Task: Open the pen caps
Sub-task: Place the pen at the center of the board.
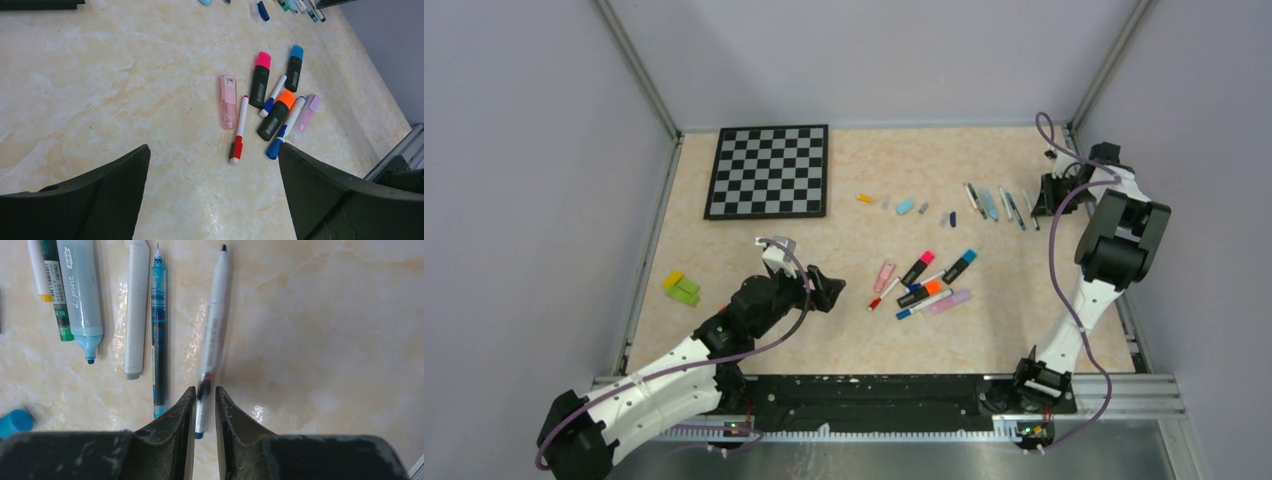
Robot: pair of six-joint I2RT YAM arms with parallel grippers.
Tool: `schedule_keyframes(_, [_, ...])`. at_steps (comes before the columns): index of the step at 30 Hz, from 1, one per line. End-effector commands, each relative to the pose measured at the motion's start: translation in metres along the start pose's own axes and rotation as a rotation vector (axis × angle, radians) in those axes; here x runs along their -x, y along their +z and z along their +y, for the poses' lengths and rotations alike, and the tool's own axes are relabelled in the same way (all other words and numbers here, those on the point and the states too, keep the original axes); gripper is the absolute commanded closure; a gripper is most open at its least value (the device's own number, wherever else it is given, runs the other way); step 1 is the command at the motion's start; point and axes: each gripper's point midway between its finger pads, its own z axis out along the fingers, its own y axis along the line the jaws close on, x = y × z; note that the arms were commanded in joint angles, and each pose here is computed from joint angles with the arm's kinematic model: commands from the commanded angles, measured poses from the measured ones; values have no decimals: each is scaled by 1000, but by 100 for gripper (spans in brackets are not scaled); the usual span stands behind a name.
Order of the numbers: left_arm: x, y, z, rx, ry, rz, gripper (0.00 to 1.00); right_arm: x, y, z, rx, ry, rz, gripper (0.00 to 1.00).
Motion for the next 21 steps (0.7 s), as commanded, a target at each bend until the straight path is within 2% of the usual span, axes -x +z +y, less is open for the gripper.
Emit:
schedule_keyframes(1, [23, 0, -15, -53, -25, -67, 1, -2, 7, 7, 38, 6, 4, 80])
schedule_keyframes(5, [22, 0, -16, -54, -26, -65, 1, -3, 7, 9, 46, 9, 9, 75])
schedule_keyframes(21, [20, 0, -21, -81, -38, -55, 1, 4, 0, 20, 90, 13, -16, 75])
